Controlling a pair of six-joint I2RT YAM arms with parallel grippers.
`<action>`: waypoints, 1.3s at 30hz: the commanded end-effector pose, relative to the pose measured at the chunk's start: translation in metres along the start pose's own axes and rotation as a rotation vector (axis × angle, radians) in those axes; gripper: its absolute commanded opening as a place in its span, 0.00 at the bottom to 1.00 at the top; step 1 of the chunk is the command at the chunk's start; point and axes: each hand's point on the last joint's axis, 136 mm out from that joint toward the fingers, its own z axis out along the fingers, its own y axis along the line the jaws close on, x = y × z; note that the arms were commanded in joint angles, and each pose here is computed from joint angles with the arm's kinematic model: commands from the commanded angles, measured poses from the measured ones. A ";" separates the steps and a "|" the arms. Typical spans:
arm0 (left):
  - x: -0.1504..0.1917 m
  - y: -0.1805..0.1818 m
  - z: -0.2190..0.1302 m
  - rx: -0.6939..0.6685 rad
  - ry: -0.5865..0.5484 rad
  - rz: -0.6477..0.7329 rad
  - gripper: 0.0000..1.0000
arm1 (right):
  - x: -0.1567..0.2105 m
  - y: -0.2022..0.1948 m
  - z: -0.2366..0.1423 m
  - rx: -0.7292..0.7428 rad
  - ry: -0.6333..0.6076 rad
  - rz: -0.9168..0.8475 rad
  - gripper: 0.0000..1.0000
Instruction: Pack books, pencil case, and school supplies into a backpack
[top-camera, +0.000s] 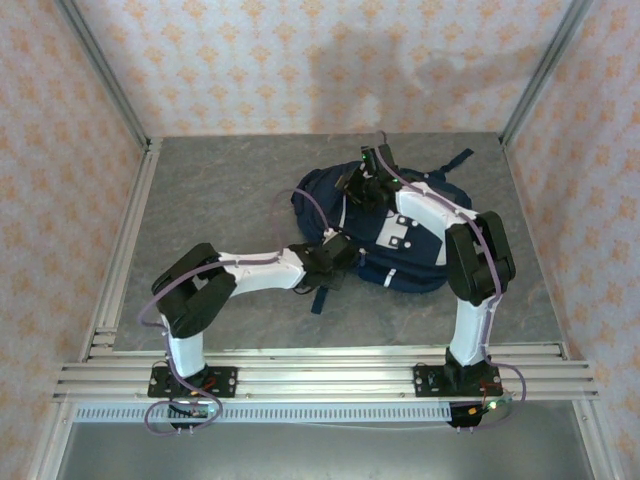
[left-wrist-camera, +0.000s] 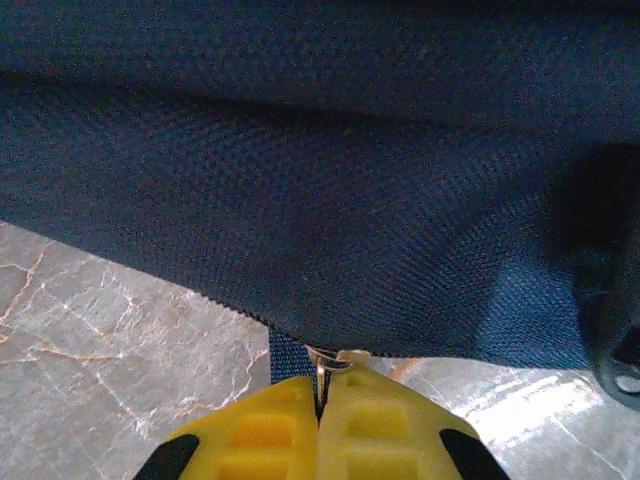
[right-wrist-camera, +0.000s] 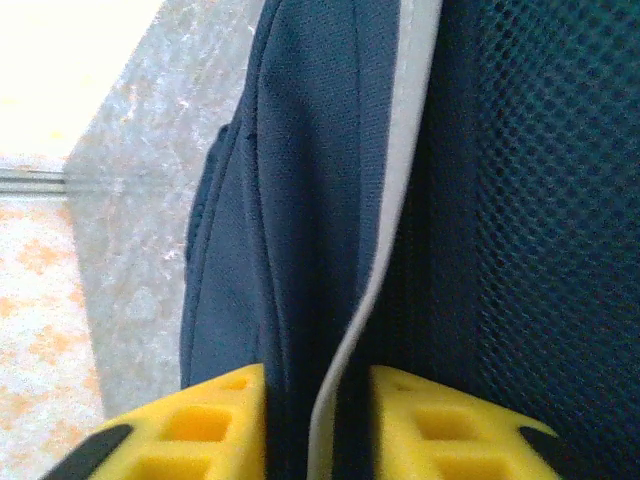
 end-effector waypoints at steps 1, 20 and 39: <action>-0.008 0.004 -0.009 0.044 -0.027 -0.038 0.00 | -0.004 -0.015 -0.041 0.178 -0.072 -0.177 0.50; -0.021 -0.007 -0.024 0.167 -0.073 -0.062 0.00 | 0.114 -0.126 -0.186 0.286 -0.200 0.474 0.58; -0.026 -0.010 -0.025 0.170 -0.077 -0.068 0.00 | 0.135 -0.167 -0.144 0.143 -0.376 0.768 0.62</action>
